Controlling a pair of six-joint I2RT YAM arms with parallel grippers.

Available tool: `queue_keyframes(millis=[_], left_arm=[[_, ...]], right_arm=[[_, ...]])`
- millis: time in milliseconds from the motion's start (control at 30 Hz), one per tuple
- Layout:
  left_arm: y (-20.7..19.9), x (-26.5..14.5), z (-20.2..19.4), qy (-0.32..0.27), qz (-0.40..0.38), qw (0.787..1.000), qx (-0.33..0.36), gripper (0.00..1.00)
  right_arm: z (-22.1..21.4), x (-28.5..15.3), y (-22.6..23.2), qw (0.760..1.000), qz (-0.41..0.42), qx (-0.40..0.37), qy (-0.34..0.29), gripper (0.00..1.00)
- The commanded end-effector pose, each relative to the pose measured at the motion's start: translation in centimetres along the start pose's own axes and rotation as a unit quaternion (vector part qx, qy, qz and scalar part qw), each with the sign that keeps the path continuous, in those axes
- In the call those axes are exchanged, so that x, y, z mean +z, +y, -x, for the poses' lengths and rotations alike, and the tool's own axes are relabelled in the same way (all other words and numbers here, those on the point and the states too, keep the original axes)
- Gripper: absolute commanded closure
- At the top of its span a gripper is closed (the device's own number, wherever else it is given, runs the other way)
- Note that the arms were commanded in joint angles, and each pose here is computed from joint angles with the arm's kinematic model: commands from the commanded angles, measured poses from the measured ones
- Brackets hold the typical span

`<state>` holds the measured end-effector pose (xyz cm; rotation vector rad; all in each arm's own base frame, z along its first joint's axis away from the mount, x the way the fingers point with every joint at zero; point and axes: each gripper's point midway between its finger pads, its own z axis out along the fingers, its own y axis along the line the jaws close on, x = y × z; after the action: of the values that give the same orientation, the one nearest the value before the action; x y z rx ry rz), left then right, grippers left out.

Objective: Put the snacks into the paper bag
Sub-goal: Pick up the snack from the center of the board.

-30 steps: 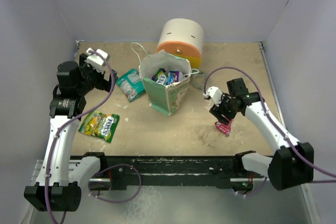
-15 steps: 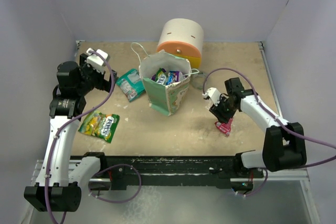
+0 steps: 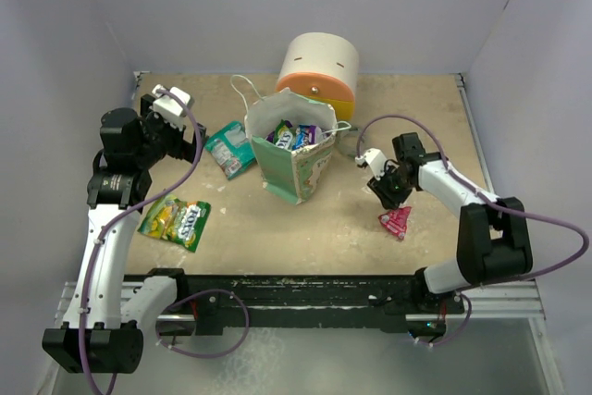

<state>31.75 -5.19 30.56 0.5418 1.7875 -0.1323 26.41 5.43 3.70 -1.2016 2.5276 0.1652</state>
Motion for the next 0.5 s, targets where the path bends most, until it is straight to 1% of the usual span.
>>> queue_keyframes(millis=[0, 300, 467], left_arm=[[0.2, -0.1, 1.4, -0.028, -0.001, 1.000, 0.005, 0.01], [0.2, -0.1, 1.3, -0.027, 0.000, 1.000, 0.005, 0.01], [0.1, -0.1, 1.3, -0.028, 0.000, 1.000, 0.006, 0.01]], right_arm=[[1.7, -0.2, -1.0, 1.000, -0.009, 0.010, -0.024, 0.59], [0.7, 0.9, -0.9, 1.000, -0.003, 0.014, -0.002, 0.67], [0.5, 0.7, -0.7, 1.000, 0.000, 0.012, -0.001, 0.76]])
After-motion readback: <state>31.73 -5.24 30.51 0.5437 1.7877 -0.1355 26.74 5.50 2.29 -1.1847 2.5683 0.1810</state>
